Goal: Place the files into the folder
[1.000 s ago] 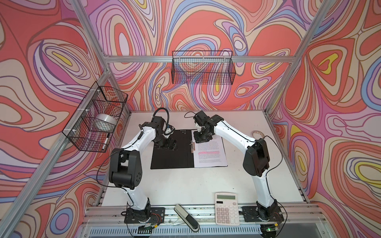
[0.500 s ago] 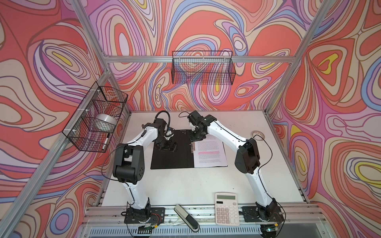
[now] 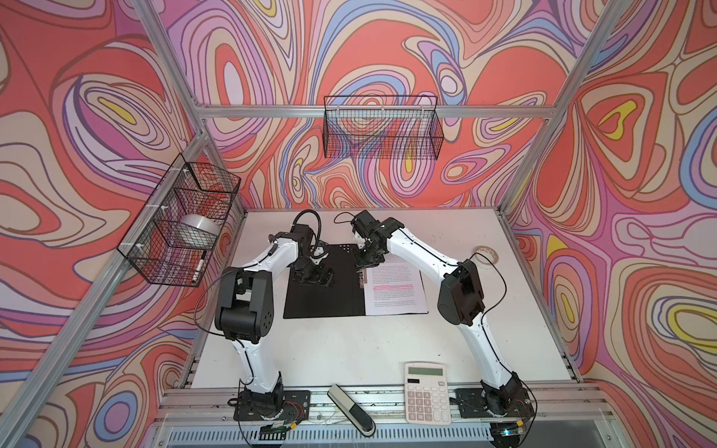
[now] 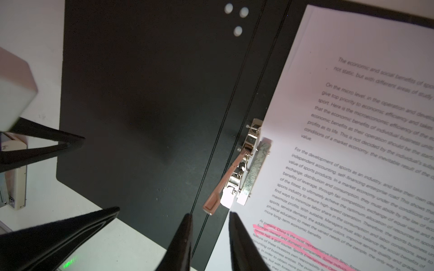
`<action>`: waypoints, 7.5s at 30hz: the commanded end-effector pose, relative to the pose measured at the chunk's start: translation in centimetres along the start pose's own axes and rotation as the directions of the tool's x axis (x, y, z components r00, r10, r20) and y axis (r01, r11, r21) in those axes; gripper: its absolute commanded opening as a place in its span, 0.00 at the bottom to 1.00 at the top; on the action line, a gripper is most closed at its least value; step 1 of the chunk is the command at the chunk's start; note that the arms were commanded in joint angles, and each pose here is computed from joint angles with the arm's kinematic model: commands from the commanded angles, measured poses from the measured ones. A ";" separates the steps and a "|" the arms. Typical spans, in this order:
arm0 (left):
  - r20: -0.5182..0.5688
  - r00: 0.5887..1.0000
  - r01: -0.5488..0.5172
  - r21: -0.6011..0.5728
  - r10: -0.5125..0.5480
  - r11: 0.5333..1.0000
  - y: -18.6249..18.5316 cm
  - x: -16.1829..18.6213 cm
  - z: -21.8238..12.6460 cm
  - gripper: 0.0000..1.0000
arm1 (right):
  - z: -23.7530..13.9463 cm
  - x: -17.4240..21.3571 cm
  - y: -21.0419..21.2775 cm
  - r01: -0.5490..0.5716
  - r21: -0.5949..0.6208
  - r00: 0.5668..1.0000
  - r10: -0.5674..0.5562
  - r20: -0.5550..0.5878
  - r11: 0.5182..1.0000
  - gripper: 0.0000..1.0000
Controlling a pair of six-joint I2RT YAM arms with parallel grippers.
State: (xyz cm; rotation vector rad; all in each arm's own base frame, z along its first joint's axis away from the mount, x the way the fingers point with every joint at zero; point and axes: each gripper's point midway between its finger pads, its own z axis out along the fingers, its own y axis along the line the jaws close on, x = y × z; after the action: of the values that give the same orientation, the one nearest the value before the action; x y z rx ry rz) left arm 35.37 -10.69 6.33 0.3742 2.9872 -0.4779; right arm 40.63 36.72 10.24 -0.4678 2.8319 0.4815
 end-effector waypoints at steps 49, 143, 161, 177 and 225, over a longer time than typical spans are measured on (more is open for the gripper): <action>-0.028 1.000 -0.012 0.027 0.013 1.000 -0.1 -0.3 0.2 0.92 | -0.8 -0.5 -0.1 0.055 0.044 0.998 -0.055 -0.006 0.998 0.24; -0.060 0.998 -0.022 0.014 0.022 1.000 0.4 0.0 1.2 0.92 | 2.8 2.4 -2.2 0.090 0.117 0.984 -0.070 -0.166 0.989 0.23; -0.079 0.997 -0.019 -0.001 0.019 1.000 1.0 0.4 2.2 0.92 | 3.8 3.6 -3.8 0.111 0.173 0.972 -0.071 -0.223 0.979 0.23; -0.103 0.995 -0.011 -0.018 0.010 1.000 1.9 0.9 3.0 0.91 | 4.6 4.6 -4.7 0.120 0.202 0.963 -0.065 -0.260 0.972 0.23; 0.158 0.987 -0.059 0.490 -0.023 0.870 -9.9 -14.2 3.4 0.88 | -9.2 -4.6 -6.0 -0.180 -0.072 0.963 0.191 0.192 0.981 0.26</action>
State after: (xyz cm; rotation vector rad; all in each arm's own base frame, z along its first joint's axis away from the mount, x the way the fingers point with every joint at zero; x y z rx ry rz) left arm 45.63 -23.07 7.55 0.3881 2.7131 -1.1416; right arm 45.21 29.78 15.52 -0.1850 2.7617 0.5779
